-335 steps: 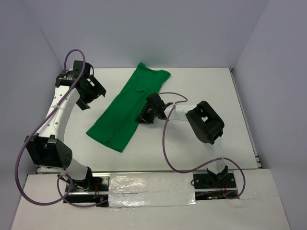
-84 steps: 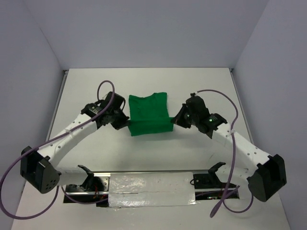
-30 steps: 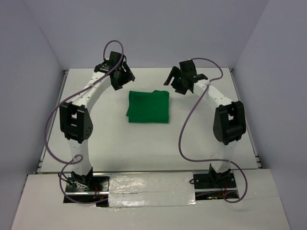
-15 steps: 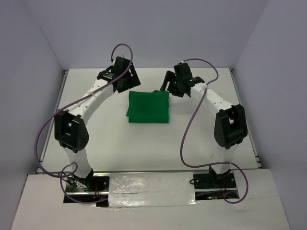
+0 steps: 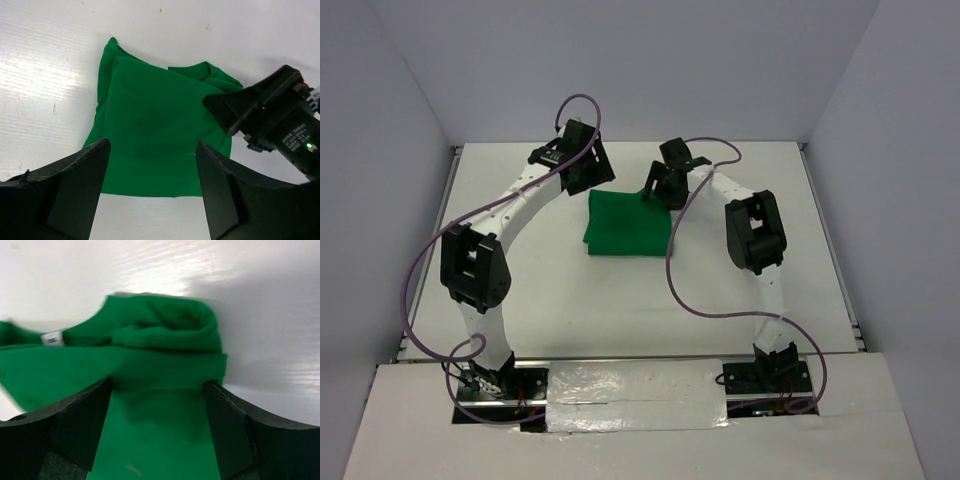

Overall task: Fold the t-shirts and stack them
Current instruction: Smooth out wrinkles on the folded tshirt

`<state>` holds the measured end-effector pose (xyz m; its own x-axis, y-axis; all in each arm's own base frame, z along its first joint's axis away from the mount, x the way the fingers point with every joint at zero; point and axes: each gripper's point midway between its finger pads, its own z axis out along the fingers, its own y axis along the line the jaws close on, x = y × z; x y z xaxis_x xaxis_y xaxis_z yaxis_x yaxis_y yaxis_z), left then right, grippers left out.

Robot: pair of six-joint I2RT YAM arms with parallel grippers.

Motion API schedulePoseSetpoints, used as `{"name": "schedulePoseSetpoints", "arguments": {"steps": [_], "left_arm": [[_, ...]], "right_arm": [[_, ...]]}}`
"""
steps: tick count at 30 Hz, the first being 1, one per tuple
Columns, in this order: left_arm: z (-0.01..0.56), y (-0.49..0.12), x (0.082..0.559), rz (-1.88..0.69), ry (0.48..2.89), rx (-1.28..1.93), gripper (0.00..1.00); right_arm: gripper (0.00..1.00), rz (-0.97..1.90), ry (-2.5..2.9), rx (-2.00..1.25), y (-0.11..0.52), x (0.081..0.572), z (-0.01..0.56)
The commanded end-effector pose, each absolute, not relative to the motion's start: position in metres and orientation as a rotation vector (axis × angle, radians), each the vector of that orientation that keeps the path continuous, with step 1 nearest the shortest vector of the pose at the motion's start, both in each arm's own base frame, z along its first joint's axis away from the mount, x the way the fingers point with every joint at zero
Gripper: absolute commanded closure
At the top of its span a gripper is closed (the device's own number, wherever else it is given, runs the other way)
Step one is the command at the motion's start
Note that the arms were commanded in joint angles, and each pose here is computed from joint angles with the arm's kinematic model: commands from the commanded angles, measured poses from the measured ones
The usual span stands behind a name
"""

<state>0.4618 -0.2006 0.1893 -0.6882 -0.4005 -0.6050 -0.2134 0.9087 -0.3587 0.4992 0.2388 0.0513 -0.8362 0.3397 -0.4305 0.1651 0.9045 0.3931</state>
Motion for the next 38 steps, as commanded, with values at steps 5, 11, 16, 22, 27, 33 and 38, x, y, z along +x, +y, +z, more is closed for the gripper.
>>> {"name": "schedulePoseSetpoints", "arguments": {"steps": [5, 11, 16, 22, 27, 33, 38], "left_arm": [[0.207, -0.199, 0.450, -0.356, 2.318, -0.408, 0.18], [0.221, -0.193, 0.440, -0.366, 2.291, -0.412, 0.18], [0.243, -0.177, 0.423, -0.341, 2.236, -0.404, 0.17], [0.282, -0.149, 0.389, -0.315, 2.126, -0.398, 0.16], [0.301, -0.120, 0.359, -0.250, 2.054, -0.382, 0.16], [0.318, -0.095, 0.338, -0.199, 1.975, -0.400, 0.16], [0.322, -0.094, 0.330, -0.226, 1.959, -0.405, 0.16]], "right_arm": [[0.18, 0.463, 2.488, 0.402, 0.230, 0.498, 0.100], [0.16, 0.447, 2.250, 0.364, 0.201, 0.481, 0.214], [0.07, 0.439, 2.127, 0.284, 0.180, 0.447, 0.281], [0.02, 0.308, 2.026, 0.295, 0.134, 0.397, 0.319], [0.02, 0.217, 1.972, 0.339, 0.100, 0.361, 0.329], [0.02, 0.209, 1.937, 0.369, 0.087, 0.340, 0.329], [0.04, 0.197, 1.941, 0.390, 0.084, 0.337, 0.322]]}}
